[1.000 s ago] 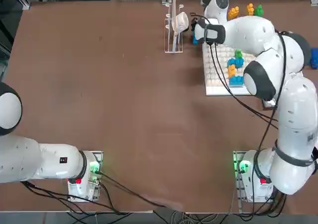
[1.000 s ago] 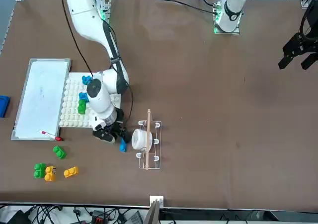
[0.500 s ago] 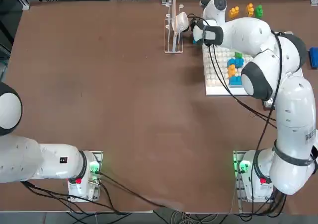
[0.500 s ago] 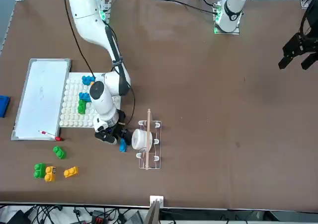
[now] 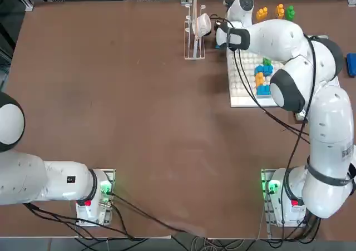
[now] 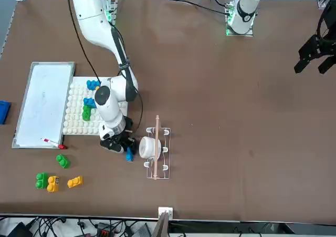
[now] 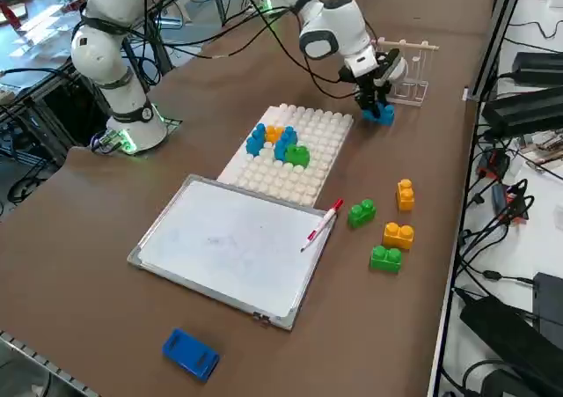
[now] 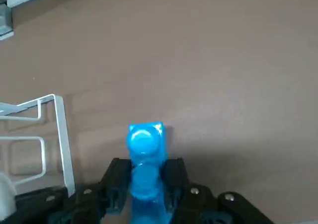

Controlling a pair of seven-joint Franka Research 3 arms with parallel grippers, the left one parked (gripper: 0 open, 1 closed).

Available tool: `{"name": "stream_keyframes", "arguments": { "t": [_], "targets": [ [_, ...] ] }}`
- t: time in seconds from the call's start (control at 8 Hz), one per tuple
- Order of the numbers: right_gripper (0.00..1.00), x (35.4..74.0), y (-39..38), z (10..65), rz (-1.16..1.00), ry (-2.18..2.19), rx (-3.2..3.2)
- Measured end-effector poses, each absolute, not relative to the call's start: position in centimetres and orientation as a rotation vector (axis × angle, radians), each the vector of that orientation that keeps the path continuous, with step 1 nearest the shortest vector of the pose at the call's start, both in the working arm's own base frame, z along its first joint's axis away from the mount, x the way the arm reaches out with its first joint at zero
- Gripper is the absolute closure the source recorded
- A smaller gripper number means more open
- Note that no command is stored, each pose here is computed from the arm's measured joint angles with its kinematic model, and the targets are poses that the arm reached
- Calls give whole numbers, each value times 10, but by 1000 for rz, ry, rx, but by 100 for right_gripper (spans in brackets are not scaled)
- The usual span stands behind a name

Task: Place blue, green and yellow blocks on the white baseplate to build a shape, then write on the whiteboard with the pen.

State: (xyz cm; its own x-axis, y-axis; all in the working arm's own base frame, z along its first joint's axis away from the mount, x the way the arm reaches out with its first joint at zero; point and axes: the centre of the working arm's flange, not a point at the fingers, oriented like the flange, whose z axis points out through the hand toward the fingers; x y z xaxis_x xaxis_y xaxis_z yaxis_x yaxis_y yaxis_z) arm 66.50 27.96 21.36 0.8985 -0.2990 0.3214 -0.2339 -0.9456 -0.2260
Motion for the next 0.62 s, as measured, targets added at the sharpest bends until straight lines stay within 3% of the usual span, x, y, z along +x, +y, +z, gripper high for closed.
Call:
{"name": "stream_keyframes", "arguments": {
  "t": [0.38,0.62],
  "targets": [
    [61,667,283,222,-487,367,-2902],
    [61,673,274,270,-422,187,-2941]
  ]
}}
